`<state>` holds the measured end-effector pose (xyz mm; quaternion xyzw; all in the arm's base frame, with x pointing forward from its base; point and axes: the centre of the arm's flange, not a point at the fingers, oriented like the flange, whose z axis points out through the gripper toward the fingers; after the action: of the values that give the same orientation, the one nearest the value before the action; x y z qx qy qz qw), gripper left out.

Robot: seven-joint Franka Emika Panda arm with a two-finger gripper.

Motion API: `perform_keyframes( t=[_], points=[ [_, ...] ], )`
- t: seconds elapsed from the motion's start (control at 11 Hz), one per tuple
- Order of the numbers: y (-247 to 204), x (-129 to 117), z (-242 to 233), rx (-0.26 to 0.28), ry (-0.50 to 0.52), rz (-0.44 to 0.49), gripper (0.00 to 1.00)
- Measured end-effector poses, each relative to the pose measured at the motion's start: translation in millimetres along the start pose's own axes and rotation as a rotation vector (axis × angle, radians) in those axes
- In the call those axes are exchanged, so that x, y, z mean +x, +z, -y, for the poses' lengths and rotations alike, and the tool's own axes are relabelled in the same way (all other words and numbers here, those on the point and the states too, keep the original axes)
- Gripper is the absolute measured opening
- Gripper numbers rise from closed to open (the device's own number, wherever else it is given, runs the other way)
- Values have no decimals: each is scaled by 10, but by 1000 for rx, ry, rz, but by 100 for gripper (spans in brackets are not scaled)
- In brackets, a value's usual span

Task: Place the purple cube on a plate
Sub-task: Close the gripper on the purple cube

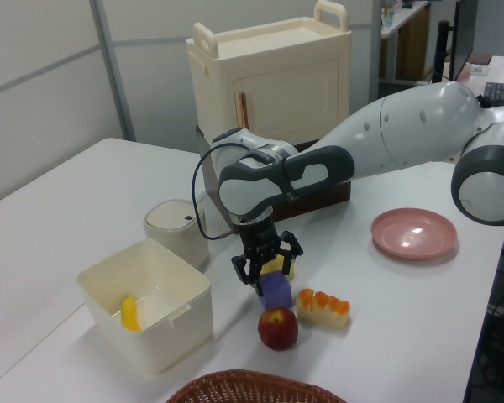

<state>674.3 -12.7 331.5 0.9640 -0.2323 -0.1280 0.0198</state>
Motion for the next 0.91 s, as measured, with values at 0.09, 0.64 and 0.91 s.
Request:
perform_keyframes(
  t=[0.09, 0.64, 0.91],
  points=[
    [-3, 1, 0, 0, -19, -1, 61],
    [20, 11, -111, -36, -36, 22, 100],
    [27, 15, -138, -61, -47, 19, 100]
  ],
)
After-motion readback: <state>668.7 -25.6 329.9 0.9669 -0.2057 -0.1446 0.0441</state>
